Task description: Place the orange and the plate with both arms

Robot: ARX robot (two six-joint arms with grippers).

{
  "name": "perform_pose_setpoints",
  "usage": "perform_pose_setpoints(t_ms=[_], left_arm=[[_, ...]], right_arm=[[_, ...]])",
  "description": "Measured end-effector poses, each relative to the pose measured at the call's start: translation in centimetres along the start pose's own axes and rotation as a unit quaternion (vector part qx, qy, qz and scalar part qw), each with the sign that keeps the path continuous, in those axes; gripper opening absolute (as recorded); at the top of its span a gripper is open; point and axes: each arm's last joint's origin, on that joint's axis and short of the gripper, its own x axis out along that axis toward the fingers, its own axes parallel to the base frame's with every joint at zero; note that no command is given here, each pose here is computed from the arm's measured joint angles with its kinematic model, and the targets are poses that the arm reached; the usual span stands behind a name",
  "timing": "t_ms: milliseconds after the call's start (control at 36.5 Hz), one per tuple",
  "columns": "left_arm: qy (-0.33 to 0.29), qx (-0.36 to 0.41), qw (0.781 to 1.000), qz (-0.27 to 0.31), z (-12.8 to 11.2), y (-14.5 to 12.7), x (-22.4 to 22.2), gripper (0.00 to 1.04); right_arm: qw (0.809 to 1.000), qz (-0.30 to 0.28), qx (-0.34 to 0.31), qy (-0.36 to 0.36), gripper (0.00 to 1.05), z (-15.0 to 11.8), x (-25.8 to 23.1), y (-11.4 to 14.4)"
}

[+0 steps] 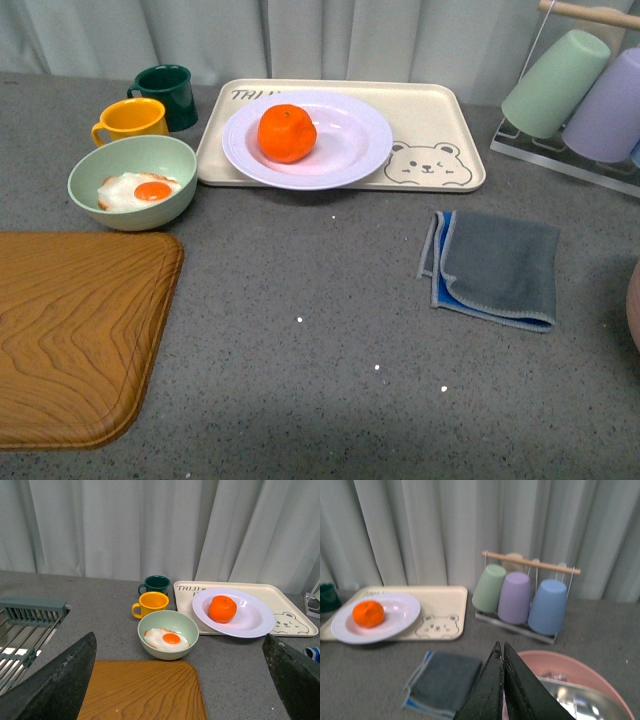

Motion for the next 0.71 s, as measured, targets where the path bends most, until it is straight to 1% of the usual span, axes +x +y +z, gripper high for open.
perform_pose_setpoints(t_ms=[274, 301, 329, 411, 466, 685, 712], left_arm=[[0.0, 0.0, 1.0, 0.0, 0.0, 0.0, 0.0, 0.98], [0.0, 0.0, 1.0, 0.0, 0.0, 0.0, 0.0, 0.98], [0.0, 0.0, 1.0, 0.0, 0.0, 0.0, 0.0, 0.98], [0.0, 0.0, 1.0, 0.0, 0.0, 0.0, 0.0, 0.98], [0.0, 0.0, 1.0, 0.0, 0.0, 0.0, 0.0, 0.98], [0.0, 0.0, 1.0, 0.0, 0.0, 0.0, 0.0, 0.98], [0.0, 0.0, 1.0, 0.0, 0.0, 0.0, 0.0, 0.98]], right_arm=[[1.0, 0.001, 0.0, -0.011, 0.01, 0.05, -0.5, 0.01], [1.0, 0.001, 0.0, -0.011, 0.04, 0.05, -0.5, 0.01], [1.0, 0.001, -0.001, -0.011, 0.09, 0.05, -0.5, 0.01], [1.0, 0.001, 0.0, -0.011, 0.2, 0.06, -0.51, 0.01], [1.0, 0.001, 0.0, -0.011, 0.3, 0.06, -0.51, 0.01], [1.0, 0.001, 0.0, -0.011, 0.61, 0.06, -0.51, 0.01], [1.0, 0.001, -0.001, -0.011, 0.66, 0.06, -0.51, 0.01]])
